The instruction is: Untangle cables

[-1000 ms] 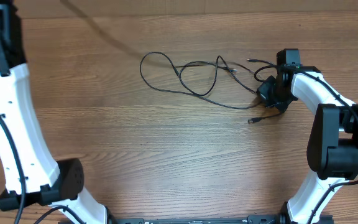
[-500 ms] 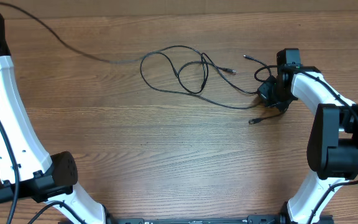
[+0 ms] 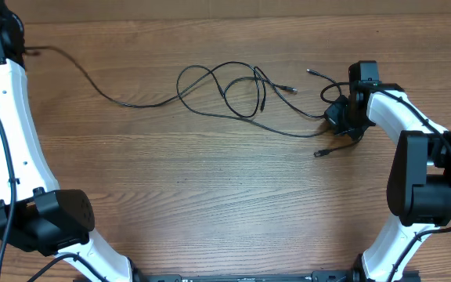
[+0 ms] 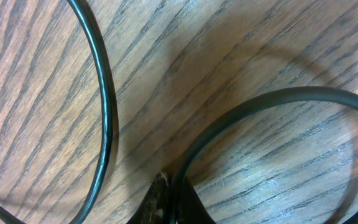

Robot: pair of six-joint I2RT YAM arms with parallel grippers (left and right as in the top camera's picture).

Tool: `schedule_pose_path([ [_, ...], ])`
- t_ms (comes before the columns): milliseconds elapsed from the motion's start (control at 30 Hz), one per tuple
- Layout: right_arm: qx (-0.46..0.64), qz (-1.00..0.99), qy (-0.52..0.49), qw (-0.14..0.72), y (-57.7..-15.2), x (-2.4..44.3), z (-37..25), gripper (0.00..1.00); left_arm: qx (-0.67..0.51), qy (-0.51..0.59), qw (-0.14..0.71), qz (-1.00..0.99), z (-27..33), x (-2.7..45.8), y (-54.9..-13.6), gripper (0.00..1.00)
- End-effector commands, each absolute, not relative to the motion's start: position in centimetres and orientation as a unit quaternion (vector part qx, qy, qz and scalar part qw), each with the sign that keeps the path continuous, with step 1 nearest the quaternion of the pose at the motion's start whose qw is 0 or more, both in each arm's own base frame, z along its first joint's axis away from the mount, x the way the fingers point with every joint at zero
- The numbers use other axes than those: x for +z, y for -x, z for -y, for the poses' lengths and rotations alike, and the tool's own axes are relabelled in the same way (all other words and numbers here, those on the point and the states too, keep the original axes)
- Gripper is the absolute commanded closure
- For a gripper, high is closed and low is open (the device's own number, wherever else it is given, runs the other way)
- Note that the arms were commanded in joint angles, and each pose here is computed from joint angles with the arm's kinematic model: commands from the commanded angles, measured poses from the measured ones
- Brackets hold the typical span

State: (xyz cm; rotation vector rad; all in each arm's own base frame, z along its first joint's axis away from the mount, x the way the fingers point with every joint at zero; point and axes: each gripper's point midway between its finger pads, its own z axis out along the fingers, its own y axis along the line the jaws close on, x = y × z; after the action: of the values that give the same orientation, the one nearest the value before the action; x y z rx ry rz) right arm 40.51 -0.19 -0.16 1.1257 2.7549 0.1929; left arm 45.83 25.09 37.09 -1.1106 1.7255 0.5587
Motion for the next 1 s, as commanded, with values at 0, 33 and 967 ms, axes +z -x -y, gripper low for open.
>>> schedule_pose_path([
  [0, 0.016, -0.92, -0.389, 0.051, -38.4, -3.3, 2.1, 0.96, 0.187, 0.467, 0.459, -0.733, -24.0, 33.7, -46.4, 0.96],
  [33, 0.016, -0.92, -0.389, 0.051, -38.5, -3.3, 2.1, 0.96, 0.18, 0.471, 0.447, -0.739, -23.8, 32.5, -46.3, 0.96],
  [967, 0.018, -0.92, -0.389, 0.055, -38.7, -3.3, 2.1, 0.96, 0.242, 0.524, 0.244, -0.779, -26.5, 11.8, -37.7, 0.9],
])
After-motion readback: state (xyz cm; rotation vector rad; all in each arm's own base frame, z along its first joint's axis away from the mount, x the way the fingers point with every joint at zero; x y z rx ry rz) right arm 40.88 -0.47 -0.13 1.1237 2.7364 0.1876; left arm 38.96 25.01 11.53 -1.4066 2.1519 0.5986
